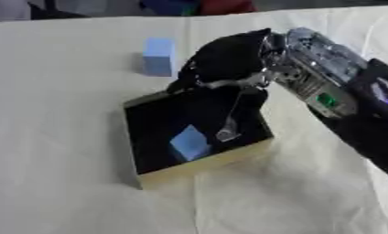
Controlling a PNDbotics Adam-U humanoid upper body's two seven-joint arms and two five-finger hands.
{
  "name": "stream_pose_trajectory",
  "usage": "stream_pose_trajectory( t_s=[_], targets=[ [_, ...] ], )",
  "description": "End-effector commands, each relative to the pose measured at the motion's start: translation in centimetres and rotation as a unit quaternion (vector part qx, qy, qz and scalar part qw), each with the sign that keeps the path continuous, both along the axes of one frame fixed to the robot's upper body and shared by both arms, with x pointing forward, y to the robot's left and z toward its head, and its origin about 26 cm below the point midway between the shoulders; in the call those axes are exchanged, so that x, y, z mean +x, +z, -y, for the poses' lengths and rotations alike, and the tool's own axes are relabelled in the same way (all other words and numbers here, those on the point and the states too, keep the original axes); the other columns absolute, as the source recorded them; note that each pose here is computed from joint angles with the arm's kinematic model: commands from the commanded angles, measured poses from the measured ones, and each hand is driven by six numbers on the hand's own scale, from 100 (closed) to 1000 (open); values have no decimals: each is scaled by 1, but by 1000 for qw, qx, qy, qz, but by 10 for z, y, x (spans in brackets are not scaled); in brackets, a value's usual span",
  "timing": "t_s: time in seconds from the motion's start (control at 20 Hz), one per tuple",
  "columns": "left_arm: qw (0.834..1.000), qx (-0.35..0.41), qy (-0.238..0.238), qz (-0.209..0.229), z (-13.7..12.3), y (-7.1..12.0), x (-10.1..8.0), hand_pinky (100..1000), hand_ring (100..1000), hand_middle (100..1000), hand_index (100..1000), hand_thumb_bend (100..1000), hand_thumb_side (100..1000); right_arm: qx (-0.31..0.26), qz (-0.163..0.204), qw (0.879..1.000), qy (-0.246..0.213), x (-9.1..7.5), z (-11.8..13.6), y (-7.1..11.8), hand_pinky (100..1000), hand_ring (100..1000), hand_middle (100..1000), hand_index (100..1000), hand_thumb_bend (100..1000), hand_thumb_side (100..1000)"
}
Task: Pick up objects on the table and place them in the box.
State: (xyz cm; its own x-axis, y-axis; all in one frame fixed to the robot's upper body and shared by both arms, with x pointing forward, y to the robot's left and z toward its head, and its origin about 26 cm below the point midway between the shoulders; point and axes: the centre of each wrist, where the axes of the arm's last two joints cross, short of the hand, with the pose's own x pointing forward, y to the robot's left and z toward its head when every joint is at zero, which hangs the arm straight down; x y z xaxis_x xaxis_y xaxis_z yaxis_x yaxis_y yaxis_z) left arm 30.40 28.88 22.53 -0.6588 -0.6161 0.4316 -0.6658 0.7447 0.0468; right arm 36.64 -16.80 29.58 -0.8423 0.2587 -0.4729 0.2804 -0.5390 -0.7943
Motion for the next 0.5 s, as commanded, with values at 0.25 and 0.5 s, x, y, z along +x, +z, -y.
stream_pose_trajectory(
  t_s=[0.25, 0.5],
  targets=[
    [1000, 7, 3, 12, -2, 7, -3, 765, 695, 726, 874, 140, 751, 69, 41, 997, 18, -18, 6, 32, 802, 802, 723, 1000, 365, 653],
    [1000, 9, 3, 12, -2, 8, -3, 765, 695, 727, 874, 141, 751, 149, 67, 986, 21, -32, 10, 54, 807, 791, 715, 998, 246, 719]
  ],
)
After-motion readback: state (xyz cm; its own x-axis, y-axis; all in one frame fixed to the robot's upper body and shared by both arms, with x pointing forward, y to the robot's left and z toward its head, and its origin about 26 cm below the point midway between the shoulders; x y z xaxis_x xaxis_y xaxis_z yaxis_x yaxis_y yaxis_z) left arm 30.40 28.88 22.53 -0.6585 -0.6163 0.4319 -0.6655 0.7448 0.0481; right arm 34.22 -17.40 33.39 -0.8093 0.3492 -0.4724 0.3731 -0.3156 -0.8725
